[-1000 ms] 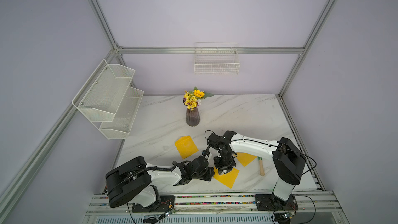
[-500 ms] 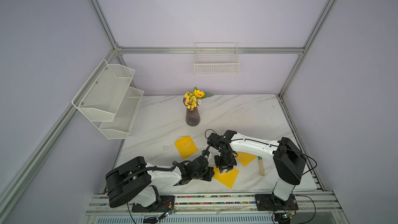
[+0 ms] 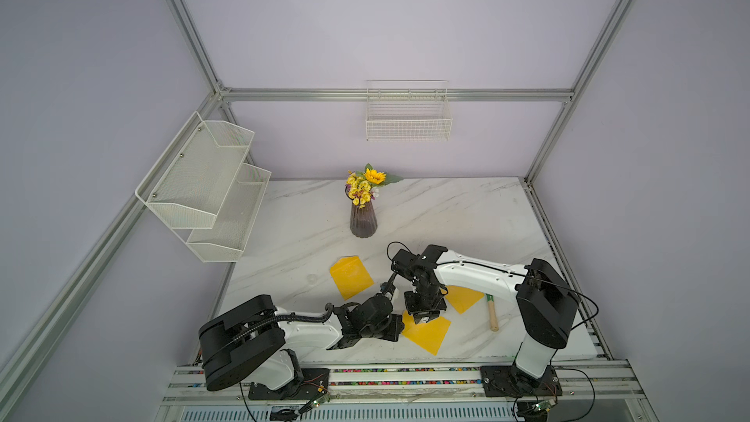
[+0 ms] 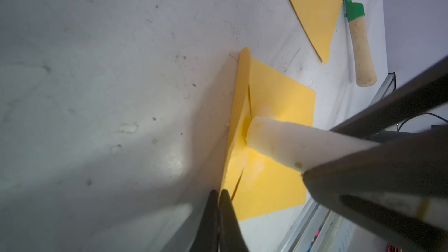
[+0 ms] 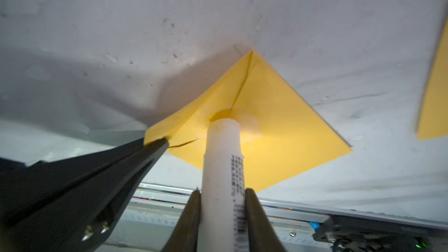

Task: Seal the envelope with a glue stick
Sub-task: Apply the envelope at the center of the board.

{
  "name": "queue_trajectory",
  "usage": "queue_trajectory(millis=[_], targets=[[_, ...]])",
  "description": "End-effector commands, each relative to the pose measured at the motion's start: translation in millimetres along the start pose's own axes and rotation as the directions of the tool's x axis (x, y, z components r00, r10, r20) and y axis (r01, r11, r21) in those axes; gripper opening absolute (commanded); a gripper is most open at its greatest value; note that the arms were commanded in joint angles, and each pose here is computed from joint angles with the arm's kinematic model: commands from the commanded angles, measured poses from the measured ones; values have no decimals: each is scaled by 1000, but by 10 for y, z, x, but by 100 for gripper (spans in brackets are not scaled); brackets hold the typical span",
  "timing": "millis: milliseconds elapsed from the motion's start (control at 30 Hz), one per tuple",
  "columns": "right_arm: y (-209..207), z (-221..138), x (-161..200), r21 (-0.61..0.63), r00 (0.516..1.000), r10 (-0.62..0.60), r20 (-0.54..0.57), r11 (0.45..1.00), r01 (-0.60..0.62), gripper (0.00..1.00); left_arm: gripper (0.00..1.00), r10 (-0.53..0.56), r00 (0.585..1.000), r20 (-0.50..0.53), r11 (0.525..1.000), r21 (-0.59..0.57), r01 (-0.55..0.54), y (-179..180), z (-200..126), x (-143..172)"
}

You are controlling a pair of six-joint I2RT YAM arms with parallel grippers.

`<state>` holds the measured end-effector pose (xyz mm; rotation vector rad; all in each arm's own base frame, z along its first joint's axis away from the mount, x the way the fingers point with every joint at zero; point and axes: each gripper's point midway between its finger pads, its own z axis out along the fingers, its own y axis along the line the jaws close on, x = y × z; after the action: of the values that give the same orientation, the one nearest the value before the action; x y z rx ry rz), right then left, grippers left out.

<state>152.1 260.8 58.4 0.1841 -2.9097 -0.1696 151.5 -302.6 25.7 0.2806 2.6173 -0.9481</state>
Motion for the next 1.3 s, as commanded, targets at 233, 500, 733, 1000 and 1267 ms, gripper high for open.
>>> queue_trajectory(millis=[233,500,733,1000,1267], targets=[[-649,39,-165,388,997,-5,73,921,-24,0,3,-7,1000,0,1000,-16,7,47,-24,0],[224,134,25,-123,999,-14,-31,992,10,0,3,-8,1000,2,1000,-21,8,47,-25,-13],[-534,98,-101,316,999,-25,32,949,14,0,3,-8,1000,2,1000,-22,8,42,-28,-16],[247,99,27,-122,999,-32,-23,992,29,0,3,-8,1000,1,999,-31,8,47,-28,-22],[-184,-338,-269,77,975,9,221,997,-27,0,3,-4,1000,13,999,-45,4,37,-129,-57]])
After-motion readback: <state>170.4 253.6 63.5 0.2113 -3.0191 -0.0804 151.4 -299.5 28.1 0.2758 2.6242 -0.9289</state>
